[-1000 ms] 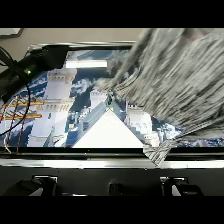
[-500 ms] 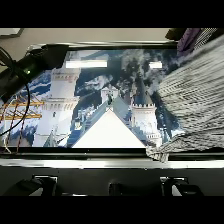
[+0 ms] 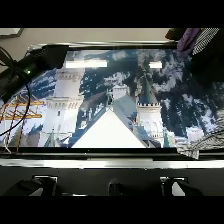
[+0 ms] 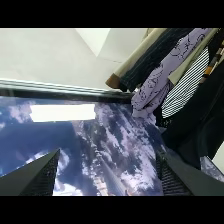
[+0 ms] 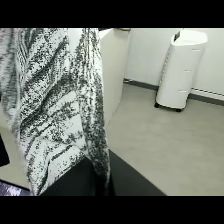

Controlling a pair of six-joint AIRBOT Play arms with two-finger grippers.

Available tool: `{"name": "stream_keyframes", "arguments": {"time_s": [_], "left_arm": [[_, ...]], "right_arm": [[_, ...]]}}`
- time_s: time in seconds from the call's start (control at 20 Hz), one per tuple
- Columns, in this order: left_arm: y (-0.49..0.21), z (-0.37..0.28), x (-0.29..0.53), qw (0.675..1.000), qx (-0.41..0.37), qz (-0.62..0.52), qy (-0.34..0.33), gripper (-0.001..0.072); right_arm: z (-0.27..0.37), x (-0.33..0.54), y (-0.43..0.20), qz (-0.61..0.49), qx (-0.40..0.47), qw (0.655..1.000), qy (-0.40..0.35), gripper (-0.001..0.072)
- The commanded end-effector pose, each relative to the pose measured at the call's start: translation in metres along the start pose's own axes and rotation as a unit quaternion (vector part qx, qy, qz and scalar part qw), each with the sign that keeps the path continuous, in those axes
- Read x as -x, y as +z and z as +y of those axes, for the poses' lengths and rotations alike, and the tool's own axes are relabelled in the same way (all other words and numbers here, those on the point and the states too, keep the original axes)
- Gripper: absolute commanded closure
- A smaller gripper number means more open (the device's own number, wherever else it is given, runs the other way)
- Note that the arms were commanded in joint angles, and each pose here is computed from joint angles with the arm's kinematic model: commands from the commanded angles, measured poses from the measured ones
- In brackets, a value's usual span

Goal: Fold the clothes and pants, and hang the long-sleeved shirts on hangers.

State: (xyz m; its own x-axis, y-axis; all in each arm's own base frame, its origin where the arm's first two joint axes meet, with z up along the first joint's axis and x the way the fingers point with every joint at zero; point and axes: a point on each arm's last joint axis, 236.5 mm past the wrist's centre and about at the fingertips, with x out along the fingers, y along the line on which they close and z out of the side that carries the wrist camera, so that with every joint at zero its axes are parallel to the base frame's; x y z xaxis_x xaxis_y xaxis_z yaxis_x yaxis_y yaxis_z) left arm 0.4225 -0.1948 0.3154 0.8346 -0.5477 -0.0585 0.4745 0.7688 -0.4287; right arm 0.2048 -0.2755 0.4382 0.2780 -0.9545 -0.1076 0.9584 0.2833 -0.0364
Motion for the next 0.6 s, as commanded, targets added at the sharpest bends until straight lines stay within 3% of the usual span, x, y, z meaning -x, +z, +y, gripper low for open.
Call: {"name": "stream_keyframes", "arguments": {"time_s": [0.0, 0.35, 0.55], "left_arm": [[0.0, 0.0, 0.0, 1.0, 0.0, 0.0, 0.0, 0.003], [0.0, 0.0, 0.0, 1.0, 0.0, 0.0, 0.0, 0.0031], [-0.003, 0.002, -0.002, 1.0, 0.001, 0.003, 0.001, 0.0031]], "right_arm": [[-0.004, -0.025, -0.002, 0.017, 0.009, 1.0, -0.011, 0.069], [-0.039, -0.044, 0.012, -0.012, -0.015, 0.998, -0.057, 0.0689], [-0.036, -0.041, 0.026, -0.036, -0.028, 0.998, -0.043, 0.069]]}}
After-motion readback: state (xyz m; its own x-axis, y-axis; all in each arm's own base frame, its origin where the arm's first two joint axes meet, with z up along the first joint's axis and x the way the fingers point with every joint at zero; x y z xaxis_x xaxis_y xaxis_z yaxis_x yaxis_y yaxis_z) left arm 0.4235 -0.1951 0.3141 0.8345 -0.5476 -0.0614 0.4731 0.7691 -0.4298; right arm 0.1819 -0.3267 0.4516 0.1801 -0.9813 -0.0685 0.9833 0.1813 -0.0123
